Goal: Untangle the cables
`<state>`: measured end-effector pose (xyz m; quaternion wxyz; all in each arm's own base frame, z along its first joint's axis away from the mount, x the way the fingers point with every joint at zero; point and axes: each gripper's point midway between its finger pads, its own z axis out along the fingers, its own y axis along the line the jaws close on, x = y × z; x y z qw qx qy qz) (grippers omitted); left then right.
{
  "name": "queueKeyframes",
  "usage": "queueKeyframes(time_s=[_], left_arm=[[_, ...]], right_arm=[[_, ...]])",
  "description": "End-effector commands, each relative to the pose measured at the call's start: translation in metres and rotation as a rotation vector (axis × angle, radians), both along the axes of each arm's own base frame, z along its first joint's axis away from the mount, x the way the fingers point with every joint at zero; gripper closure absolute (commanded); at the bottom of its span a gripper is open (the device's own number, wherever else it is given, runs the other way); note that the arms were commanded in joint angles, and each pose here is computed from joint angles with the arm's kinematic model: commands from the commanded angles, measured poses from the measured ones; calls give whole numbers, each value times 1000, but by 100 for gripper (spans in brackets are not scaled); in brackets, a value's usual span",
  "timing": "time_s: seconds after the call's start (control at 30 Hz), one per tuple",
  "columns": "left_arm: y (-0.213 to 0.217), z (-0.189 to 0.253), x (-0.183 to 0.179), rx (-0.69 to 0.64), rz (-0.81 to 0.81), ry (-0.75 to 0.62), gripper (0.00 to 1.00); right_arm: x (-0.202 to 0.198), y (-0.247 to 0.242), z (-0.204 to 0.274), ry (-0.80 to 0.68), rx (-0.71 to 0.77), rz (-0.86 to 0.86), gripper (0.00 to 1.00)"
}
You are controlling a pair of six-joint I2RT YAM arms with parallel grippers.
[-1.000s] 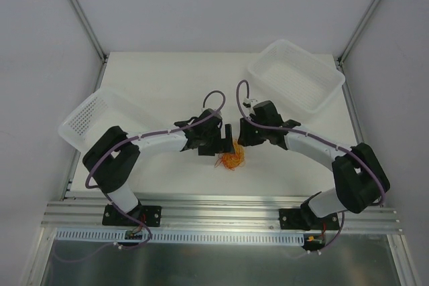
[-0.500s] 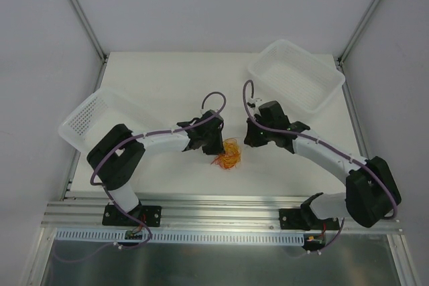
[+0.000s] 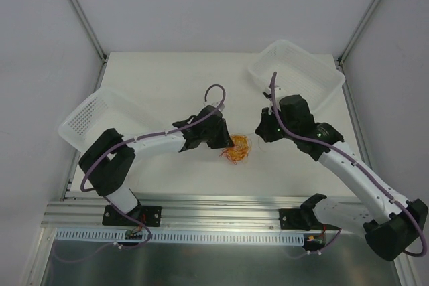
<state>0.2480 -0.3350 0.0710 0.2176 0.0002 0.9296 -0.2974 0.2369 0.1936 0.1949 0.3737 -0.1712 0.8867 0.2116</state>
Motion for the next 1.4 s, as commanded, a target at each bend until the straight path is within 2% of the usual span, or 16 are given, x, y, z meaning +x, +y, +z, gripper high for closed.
queueKeyframes(time_s=[0.0, 0.1, 0.17, 0.23, 0.33, 0.43, 0.53, 0.57, 0.73, 0.87, 0.93, 0.97, 1.0, 1.1, 1.37], left_arm=[[59, -38, -14, 248, 32, 54, 100], [56, -25, -16, 221, -18, 23, 100], [46, -6, -22, 169, -126, -18, 100], [37, 10, -30, 115, -222, -52, 100], [30, 46, -37, 38, -363, -175, 100], [28, 55, -42, 13, -415, -209, 100], [30, 40, -40, 47, -415, -184, 99], [27, 37, -40, 46, -421, -176, 99], [16, 12, -22, 92, -357, -103, 91], [5, 28, -3, 72, -284, -123, 50], [8, 37, 1, 70, -255, -148, 41], [13, 35, 0, 80, -247, -151, 27], [16, 36, 0, 88, -242, -160, 23], [31, 41, -8, 113, -284, -223, 19], [57, 37, -46, 166, -619, -409, 24]], right_arm=[[17, -31, 88, -254, 22, -117, 99], [22, -46, 104, -286, -1, -179, 99], [27, -56, 99, -271, -38, -219, 99], [29, -61, 86, -229, -63, -244, 99], [30, -51, 56, -132, -60, -229, 99], [31, -40, 20, -5, -55, -247, 99], [32, -26, -3, 83, -36, -234, 66], [31, -23, -4, 95, -25, -223, 58], [24, -10, 3, 94, 1, -144, 45], [12, 0, 6, 77, 26, -85, 41], [8, 3, 5, 68, 31, -72, 40], [5, 3, 5, 67, 38, -75, 40], [4, 5, 6, 60, 50, -72, 40], [-2, 10, 5, 65, 70, -55, 40], [-15, 13, -3, 70, 69, -5, 40]])
